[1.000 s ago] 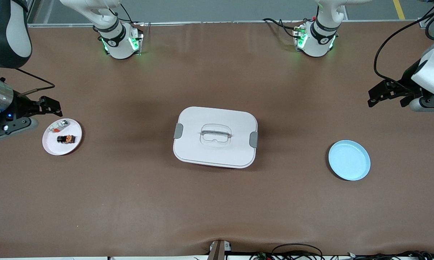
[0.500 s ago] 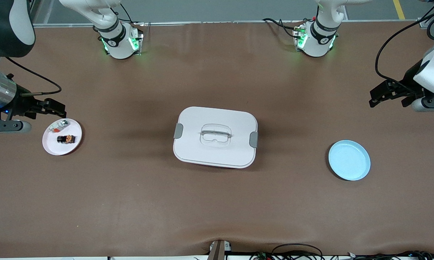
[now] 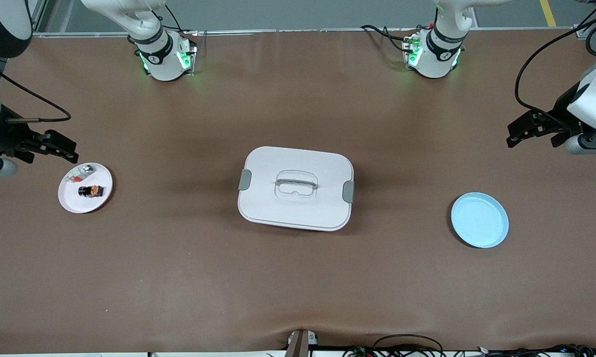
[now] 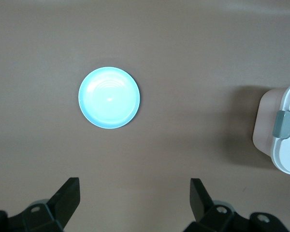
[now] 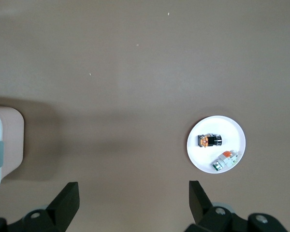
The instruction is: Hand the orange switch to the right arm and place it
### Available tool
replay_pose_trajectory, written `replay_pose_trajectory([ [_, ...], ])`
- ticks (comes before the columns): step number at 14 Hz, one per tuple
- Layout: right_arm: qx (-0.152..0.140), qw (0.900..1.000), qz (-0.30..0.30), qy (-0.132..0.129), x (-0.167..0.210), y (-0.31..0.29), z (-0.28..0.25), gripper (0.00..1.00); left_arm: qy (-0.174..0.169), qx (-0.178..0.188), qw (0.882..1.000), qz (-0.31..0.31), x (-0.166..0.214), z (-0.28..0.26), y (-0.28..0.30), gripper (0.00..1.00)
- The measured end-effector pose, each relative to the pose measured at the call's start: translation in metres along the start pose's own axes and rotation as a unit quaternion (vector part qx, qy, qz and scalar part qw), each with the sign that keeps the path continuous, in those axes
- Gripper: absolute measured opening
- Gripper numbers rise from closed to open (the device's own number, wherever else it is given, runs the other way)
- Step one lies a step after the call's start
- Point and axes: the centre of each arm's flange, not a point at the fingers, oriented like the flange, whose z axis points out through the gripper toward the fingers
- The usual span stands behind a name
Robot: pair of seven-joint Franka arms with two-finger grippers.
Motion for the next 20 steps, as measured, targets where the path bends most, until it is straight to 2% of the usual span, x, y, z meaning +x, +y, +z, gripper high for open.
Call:
replay_pose_trajectory([
  [4, 0.000, 1.000, -0.002, -0.003, -0.001, -0.002, -0.003, 1.00, -0.006, 0.001, 1.000, 0.002, 0.003, 0.007, 0.000, 1.00],
  [6, -0.001, 1.000, -0.002, -0.015, -0.004, 0.001, -0.001, 1.00, -0.011, 0.001, 1.000, 0.011, 0.005, 0.012, 0.000, 1.00],
  [9, -0.001, 0.999, -0.046, -0.018, -0.004, 0.018, -0.002, 1.00, -0.018, 0.001, 1.000, 0.015, 0.008, 0.020, -0.001, 1.00],
  [13, 0.000, 0.999, -0.046, -0.021, -0.006, 0.046, -0.004, 1.00, -0.026, 0.001, 1.000, 0.017, 0.010, 0.026, 0.000, 1.00],
  [20, 0.004, 0.997, -0.049, -0.055, -0.022, 0.046, -0.012, 1.00, -0.027, 0.001, 0.999, 0.017, 0.009, 0.026, 0.000, 1.00],
])
